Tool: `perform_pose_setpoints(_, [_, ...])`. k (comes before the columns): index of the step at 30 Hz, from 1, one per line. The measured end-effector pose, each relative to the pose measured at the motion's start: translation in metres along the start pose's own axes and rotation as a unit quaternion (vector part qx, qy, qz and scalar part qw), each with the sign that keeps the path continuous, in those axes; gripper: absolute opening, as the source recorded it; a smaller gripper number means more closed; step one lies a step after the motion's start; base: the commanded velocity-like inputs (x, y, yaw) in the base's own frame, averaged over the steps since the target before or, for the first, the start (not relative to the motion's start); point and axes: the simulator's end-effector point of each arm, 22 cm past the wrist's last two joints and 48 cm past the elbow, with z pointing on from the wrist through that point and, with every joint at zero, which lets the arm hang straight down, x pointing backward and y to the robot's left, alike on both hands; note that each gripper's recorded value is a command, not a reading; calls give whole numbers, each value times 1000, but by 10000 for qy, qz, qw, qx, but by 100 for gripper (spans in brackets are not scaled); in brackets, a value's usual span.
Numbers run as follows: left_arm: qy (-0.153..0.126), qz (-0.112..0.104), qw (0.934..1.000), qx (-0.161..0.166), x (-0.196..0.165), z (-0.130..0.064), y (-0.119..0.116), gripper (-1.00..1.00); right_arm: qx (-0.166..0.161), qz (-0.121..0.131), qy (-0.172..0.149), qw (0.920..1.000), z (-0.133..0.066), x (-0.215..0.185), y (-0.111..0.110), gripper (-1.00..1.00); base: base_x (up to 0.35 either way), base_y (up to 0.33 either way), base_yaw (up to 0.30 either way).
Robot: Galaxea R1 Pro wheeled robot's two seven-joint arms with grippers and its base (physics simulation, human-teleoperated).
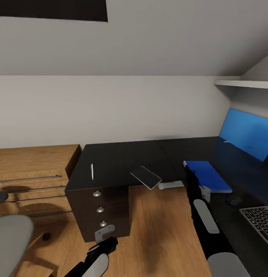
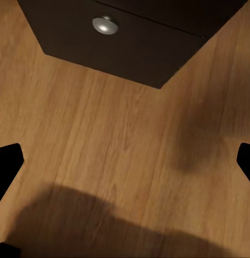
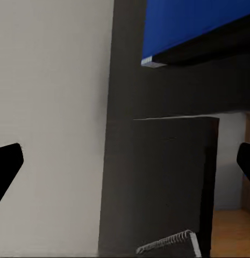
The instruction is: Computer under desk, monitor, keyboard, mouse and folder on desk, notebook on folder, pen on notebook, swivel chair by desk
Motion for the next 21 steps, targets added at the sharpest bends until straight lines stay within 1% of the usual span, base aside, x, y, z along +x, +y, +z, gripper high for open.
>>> perform_pose_setpoints(3, [-4, 2, 10000, -2, 0, 0, 0, 100, -13, -73, 119, 9999, -2, 11, 0, 100, 0, 300, 0])
perform_pose_setpoints(7, [-13, 2, 10000, -3, -1, 0, 1, 100, 59, -210, 398, 9990, -4, 32, -8, 100, 0, 191, 0])
perform_pose_setpoints(9, [-26, -5, 10000, 16, -2, -1, 0, 100, 167, -288, 594, 9977, -5, 44, -19, 100, 0, 74, 0])
perform_pose_setpoints(11, [-73, -18, 9999, 72, -7, -3, -3, 100, 367, -375, 902, 9945, -7, 60, -39, 100, 0, 33, 0])
perform_pose_setpoints(12, [-90, -22, 9999, 94, -9, -4, -4, 100, 415, -382, 994, 9934, -8, 65, -44, 100, 0, 19, 0])
perform_pose_setpoints(14, [-158, -48, 9997, 183, -16, -9, -9, 100, 571, -322, 1305, 9893, -11, 79, -58, 100, 0, 11, 0])
perform_pose_setpoints(15, [-220, -78, 9993, 284, -23, -14, -15, 100, 723, -149, 1611, 9842, -15, 93, -70, 100, 0, 6, 0])
perform_pose_setpoints(16, [-237, -87, 9992, 311, -24, -16, -16, 100, 778, -86, 1728, 9818, -17, 98, -74, 100, 0, 4, 0])
perform_pose_setpoints(17, [-263, -92, 9990, 337, -27, -17, -17, 100, 877, 32, 1942, 9770, -21, 107, -82, 100, 0, 2, 0])
perform_pose_setpoints(18, [-292, -97, 9989, 345, -30, -18, -16, 100, 1024, 198, 2203, 9698, -27, 118, -93, 100, 0, 1, 0])
perform_pose_setpoints(20, [-317, -148, 9988, 333, -35, -18, -13, 100, 1183, 359, 2416, 9625, -32, 127, -106, 100, 0, 0, 0])
perform_pose_setpoints(21, [-322, -167, 9988, 327, -36, -18, -13, 100, 1208, 385, 2444, 9613, -33, 129, -108, 100, 0, 0, 0])
